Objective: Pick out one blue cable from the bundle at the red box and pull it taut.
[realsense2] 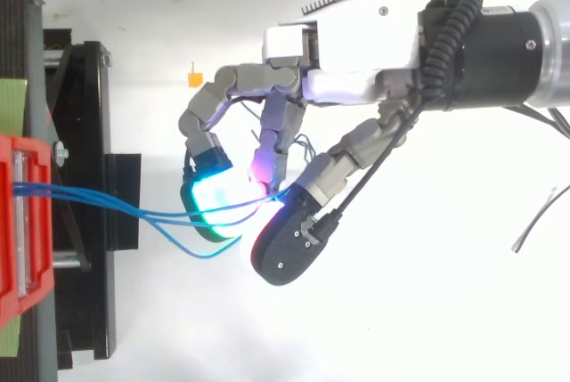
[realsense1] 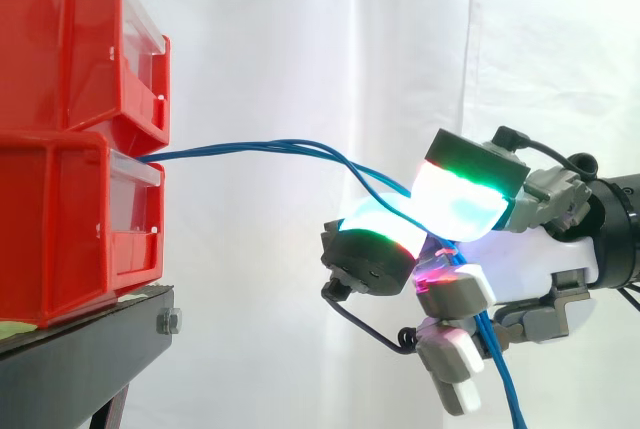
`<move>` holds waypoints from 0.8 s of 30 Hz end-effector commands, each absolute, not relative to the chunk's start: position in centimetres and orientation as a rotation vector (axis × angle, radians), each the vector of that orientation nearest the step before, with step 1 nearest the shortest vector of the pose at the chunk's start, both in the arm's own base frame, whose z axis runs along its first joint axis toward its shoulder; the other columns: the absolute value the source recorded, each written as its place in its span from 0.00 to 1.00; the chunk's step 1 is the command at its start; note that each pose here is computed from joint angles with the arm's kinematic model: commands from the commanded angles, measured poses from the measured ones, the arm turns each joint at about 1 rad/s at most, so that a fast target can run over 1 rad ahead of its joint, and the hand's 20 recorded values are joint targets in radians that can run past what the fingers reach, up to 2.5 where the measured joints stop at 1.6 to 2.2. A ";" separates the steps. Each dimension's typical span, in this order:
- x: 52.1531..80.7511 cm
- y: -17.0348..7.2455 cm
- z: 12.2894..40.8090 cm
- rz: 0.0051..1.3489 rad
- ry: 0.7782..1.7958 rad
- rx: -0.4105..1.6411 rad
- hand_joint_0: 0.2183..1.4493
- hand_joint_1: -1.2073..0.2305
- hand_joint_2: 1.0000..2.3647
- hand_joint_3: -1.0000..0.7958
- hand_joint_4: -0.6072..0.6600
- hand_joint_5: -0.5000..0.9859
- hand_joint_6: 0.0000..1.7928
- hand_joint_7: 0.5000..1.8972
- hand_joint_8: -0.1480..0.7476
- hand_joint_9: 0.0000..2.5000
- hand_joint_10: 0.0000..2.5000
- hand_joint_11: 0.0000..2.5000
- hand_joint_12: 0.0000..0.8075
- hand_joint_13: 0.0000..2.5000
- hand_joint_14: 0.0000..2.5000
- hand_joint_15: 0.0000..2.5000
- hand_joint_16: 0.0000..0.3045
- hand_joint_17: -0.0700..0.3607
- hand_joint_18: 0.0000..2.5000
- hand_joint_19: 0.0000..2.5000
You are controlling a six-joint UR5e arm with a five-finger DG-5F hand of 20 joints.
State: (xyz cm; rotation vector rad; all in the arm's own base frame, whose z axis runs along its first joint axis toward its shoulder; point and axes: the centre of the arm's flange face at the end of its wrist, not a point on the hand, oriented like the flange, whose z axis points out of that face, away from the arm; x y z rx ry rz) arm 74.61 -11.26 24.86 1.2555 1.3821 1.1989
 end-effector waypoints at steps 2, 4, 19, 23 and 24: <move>74.6 -11.3 24.8 1.200 1.382 1.259 0.52 0.19 0.00 0.30 0.32 0.24 0.54 0.49 0.42 0.48 0.01 0.25 0.44 0.42 0.01 0.22 0.14 0.38 0.35 0.20; 74.6 -11.3 24.8 1.200 1.381 1.257 0.52 0.19 0.00 0.30 0.32 0.24 0.54 0.49 0.42 0.47 0.01 0.25 0.43 0.42 0.01 0.22 0.14 0.38 0.35 0.20; 74.6 -11.3 24.9 1.202 1.381 1.256 0.50 0.19 0.00 0.28 0.34 0.23 0.54 0.42 0.39 0.43 0.01 0.24 0.43 0.40 0.01 0.21 0.14 0.39 0.34 0.18; 74.5 -11.5 24.9 1.200 1.382 1.259 0.49 0.18 0.00 0.28 0.35 0.23 0.54 0.40 0.38 0.43 0.01 0.24 0.43 0.39 0.01 0.21 0.14 0.38 0.34 0.18; 74.5 -11.3 24.9 1.201 1.383 1.258 0.49 0.18 0.00 0.28 0.35 0.23 0.54 0.39 0.38 0.42 0.01 0.24 0.43 0.39 0.01 0.21 0.14 0.38 0.34 0.18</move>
